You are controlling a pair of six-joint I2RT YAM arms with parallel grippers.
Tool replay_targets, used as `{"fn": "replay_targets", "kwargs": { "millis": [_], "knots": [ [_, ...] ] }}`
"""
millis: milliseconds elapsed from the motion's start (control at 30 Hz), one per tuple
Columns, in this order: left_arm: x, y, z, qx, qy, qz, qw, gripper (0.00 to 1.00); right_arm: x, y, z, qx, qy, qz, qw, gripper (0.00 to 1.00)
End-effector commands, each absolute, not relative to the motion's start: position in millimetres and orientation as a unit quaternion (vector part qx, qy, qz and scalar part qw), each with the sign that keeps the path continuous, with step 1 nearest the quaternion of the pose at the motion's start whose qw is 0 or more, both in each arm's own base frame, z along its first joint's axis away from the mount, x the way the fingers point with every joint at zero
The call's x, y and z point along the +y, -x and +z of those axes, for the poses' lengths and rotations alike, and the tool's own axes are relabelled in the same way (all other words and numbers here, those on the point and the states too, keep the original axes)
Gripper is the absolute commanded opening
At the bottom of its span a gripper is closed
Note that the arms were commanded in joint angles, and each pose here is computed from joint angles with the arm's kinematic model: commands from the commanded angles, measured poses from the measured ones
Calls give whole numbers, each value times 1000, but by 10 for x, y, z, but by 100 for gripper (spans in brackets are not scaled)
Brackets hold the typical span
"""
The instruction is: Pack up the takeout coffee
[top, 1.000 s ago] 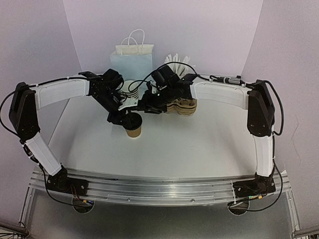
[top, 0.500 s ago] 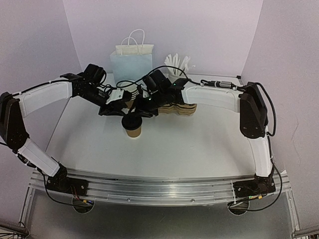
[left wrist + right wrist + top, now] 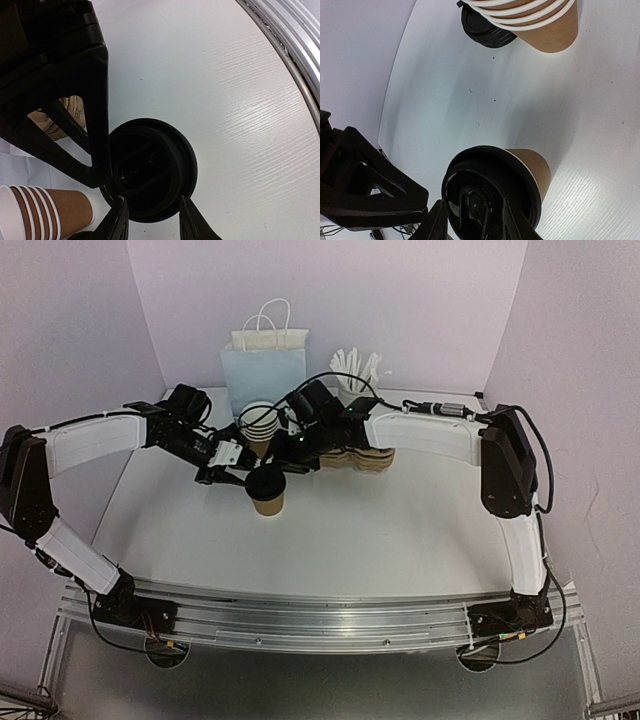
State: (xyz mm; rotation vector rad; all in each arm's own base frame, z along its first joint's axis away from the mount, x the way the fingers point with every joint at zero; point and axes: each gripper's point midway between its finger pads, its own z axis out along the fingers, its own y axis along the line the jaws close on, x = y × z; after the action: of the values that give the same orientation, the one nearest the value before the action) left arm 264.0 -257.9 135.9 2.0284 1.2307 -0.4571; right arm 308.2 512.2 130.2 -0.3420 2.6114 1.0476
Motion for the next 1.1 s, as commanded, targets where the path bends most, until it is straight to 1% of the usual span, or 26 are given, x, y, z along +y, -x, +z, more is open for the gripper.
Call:
{"fn": "replay_targets", "kwargs": {
  "millis": [0, 67, 200, 433, 533, 800, 1067],
  "knots": [
    [-2601, -2734, 1395, 436, -802, -159, 377, 34, 5057, -3153, 1514, 907, 120, 362, 178, 35],
    [-2601, -2725, 1361, 427, -807, -159, 375, 35, 5089, -3138, 1452, 909, 121, 363, 167, 35],
    [-2614, -2770, 1317, 433, -806, -160, 371, 36, 5088, -3146, 1451, 909, 121, 362, 168, 35],
    [-2689, -2772, 1411, 428, -799, -174, 386, 37, 5115, -3171, 1764, 897, 134, 376, 191, 35],
    [-2704, -2787, 1422, 428, -798, -174, 387, 37, 5074, -3186, 1831, 896, 137, 370, 202, 37],
    [-2685, -2821, 1285, 419, -810, -158, 379, 33, 5000, -3122, 1488, 913, 133, 345, 174, 38],
    [-2705, -2804, 1168, 421, -816, -157, 363, 31, 5031, -3041, 1313, 917, 132, 347, 143, 34]
  ]
}}
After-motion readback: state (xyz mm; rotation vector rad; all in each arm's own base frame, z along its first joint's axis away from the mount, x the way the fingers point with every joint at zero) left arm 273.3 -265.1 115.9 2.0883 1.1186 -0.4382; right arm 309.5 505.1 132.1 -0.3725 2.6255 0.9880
